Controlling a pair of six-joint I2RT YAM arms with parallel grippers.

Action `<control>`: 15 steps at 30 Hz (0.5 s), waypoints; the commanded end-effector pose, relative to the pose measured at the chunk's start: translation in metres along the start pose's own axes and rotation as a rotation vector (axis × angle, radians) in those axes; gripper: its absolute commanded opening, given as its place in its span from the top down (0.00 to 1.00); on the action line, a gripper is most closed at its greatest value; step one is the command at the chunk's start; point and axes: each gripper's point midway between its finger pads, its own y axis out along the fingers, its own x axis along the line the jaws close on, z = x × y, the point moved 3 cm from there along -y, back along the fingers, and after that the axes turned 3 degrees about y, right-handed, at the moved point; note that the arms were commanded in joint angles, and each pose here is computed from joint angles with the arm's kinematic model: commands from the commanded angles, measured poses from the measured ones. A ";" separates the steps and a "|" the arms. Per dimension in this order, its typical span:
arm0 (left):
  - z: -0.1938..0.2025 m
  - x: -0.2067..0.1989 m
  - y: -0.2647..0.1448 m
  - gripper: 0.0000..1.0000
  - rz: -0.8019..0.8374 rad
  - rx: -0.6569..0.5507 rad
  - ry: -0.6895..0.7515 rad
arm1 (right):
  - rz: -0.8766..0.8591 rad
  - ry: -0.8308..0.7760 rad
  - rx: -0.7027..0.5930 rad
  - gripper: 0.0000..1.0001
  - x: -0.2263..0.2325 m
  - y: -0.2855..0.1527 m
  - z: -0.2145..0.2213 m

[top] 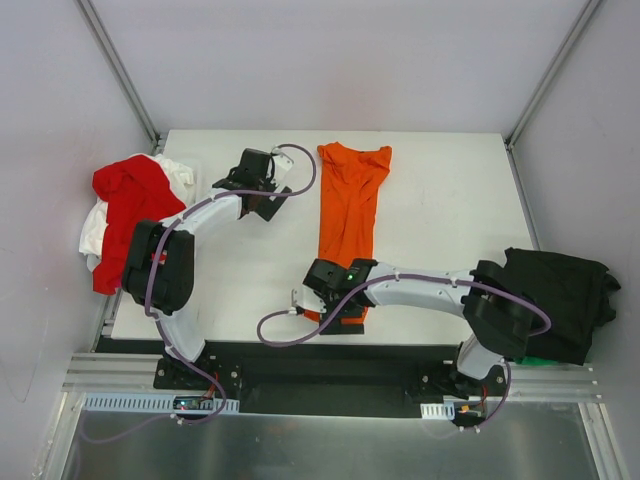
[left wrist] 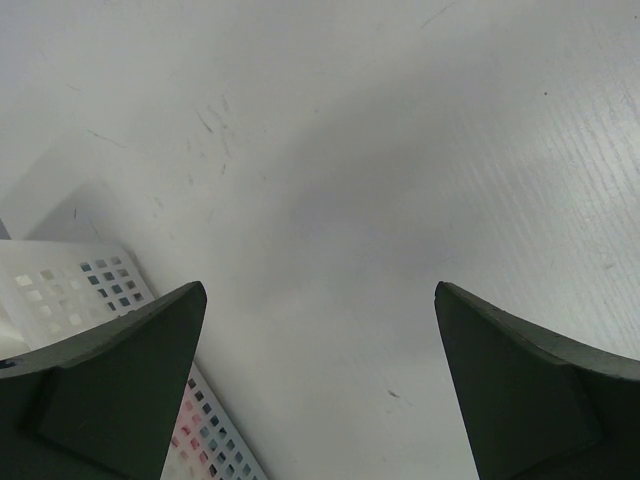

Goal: Fold and stack the t-shirts
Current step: Rotate the tshirt 90 degrees

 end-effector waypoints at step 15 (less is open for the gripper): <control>0.003 -0.002 -0.011 0.01 0.007 -0.013 -0.012 | -0.005 -0.068 -0.014 0.01 0.003 0.018 -0.038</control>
